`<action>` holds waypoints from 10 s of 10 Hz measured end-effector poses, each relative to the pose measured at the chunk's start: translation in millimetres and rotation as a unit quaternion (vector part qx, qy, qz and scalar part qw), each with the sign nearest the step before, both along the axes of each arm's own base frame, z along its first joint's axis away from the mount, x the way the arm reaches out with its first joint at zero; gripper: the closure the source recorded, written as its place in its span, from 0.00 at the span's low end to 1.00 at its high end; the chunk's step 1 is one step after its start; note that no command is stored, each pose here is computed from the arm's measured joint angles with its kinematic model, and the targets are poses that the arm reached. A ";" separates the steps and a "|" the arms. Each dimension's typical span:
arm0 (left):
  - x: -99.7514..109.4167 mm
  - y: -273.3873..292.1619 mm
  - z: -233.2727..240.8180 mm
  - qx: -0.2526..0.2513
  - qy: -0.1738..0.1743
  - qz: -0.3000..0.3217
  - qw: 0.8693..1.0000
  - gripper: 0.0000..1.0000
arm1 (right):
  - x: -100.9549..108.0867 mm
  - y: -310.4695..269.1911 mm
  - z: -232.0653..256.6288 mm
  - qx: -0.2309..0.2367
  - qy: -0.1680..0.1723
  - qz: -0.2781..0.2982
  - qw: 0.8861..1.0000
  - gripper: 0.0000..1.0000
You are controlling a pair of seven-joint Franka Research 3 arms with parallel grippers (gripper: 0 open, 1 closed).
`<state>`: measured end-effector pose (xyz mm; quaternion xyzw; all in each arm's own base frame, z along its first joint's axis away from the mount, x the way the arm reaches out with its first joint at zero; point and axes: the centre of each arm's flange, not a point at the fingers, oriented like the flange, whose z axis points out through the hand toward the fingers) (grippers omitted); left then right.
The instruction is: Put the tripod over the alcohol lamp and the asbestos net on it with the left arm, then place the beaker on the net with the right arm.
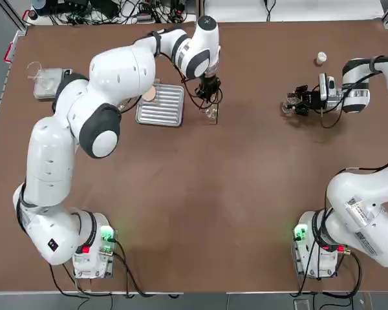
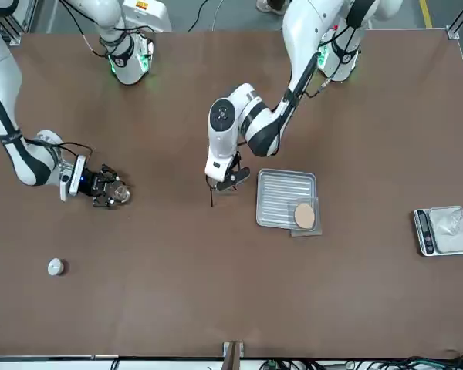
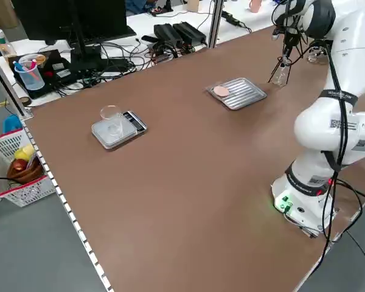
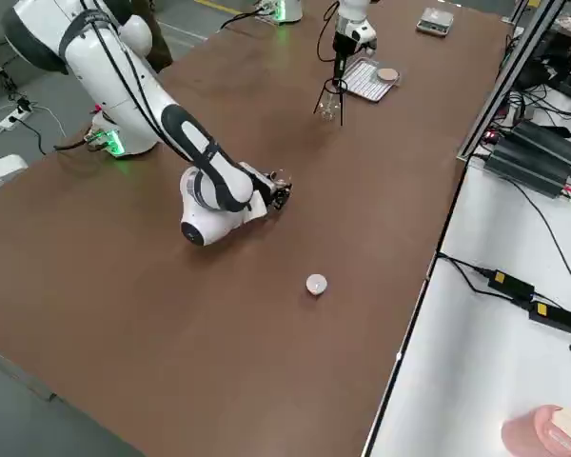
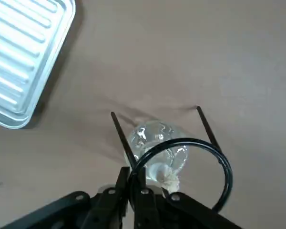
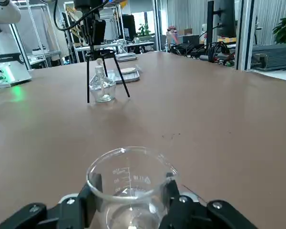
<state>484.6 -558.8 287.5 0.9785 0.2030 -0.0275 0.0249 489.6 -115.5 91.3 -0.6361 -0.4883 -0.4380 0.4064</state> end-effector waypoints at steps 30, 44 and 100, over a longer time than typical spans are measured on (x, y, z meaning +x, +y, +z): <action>152.4 262.4 138.7 -0.052 -0.028 -0.010 0.998 0.38 | 2.0 -1.6 2.9 -0.003 -0.001 -0.001 1.000 0.41; 205.7 519.0 -23.3 -0.318 -0.063 -0.162 0.932 0.41 | 1.5 -1.3 4.2 0.002 -0.001 0.001 1.000 0.41; 57.1 181.5 -59.8 -0.501 -0.145 -0.178 0.834 0.91 | 39.4 47.4 61.5 -0.012 0.028 0.031 0.999 0.41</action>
